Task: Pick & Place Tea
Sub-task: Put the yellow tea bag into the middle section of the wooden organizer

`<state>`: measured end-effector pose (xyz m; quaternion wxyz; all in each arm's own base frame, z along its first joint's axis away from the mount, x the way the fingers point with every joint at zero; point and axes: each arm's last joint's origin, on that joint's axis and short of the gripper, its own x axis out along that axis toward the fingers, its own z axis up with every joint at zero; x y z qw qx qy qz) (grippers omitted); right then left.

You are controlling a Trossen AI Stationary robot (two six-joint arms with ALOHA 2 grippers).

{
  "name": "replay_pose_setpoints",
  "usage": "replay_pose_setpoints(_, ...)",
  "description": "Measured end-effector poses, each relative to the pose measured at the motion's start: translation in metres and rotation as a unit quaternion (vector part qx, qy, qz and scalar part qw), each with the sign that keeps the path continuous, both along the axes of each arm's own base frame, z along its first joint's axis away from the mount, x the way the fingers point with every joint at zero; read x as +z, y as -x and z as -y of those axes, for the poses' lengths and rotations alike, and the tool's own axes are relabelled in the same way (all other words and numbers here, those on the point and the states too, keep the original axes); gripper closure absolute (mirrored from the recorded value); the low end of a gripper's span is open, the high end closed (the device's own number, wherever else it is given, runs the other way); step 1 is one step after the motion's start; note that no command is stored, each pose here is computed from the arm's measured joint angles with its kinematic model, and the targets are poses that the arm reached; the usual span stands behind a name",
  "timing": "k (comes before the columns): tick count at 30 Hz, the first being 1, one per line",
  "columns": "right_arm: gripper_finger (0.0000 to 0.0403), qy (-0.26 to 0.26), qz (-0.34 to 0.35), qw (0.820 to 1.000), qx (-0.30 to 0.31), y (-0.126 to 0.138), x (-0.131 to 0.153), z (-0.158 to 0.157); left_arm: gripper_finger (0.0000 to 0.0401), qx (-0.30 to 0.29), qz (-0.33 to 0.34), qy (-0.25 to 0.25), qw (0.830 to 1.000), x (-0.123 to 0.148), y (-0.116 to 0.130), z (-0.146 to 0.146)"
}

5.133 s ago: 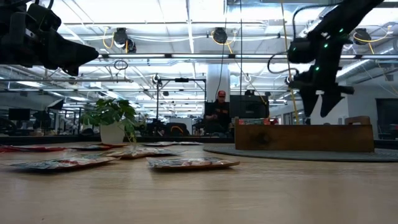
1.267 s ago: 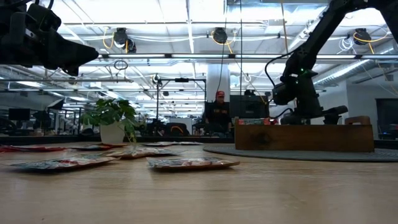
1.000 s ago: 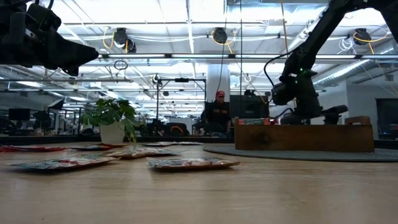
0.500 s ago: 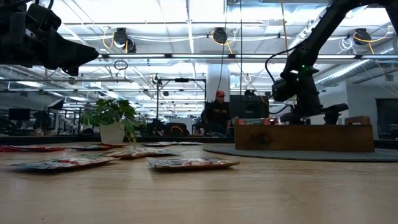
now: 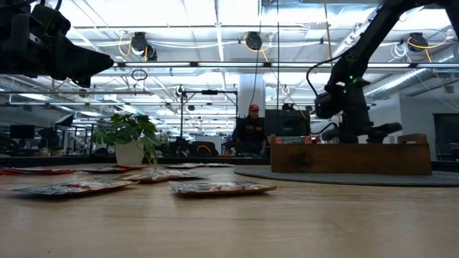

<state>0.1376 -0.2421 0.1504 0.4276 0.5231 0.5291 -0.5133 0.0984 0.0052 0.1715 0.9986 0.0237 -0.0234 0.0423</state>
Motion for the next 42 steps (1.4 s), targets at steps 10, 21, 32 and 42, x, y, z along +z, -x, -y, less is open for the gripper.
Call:
replay_pose_setpoints(10, 0.0398, 0.079, -0.012, 0.996, 0.043, -0.001, 0.04, -0.016, 0.0329, 0.0, 0.0, 0.0, 1.0, 0.0, 0.0, 0.0)
replay_pose_setpoints(21, 0.0403, 0.048, -0.126, 0.991, 0.024, -0.004, 0.011, -0.021, 0.0329, 0.0, 0.0, 0.0, 1.0, 0.0, 0.0, 0.0)
replay_pose_setpoints(32, 0.0403, 0.01, -0.177, 0.984, 0.023, -0.007, -0.014, -0.02, 0.0329, 0.0, 0.0, 0.0, 1.0, 0.0, 0.0, 0.0)
replay_pose_setpoints(42, 0.0403, -0.025, -0.151, 0.987, 0.046, -0.01, -0.025, -0.018, 0.0329, 0.0, 0.0, 0.0, 1.0, 0.0, 0.0, 0.0)
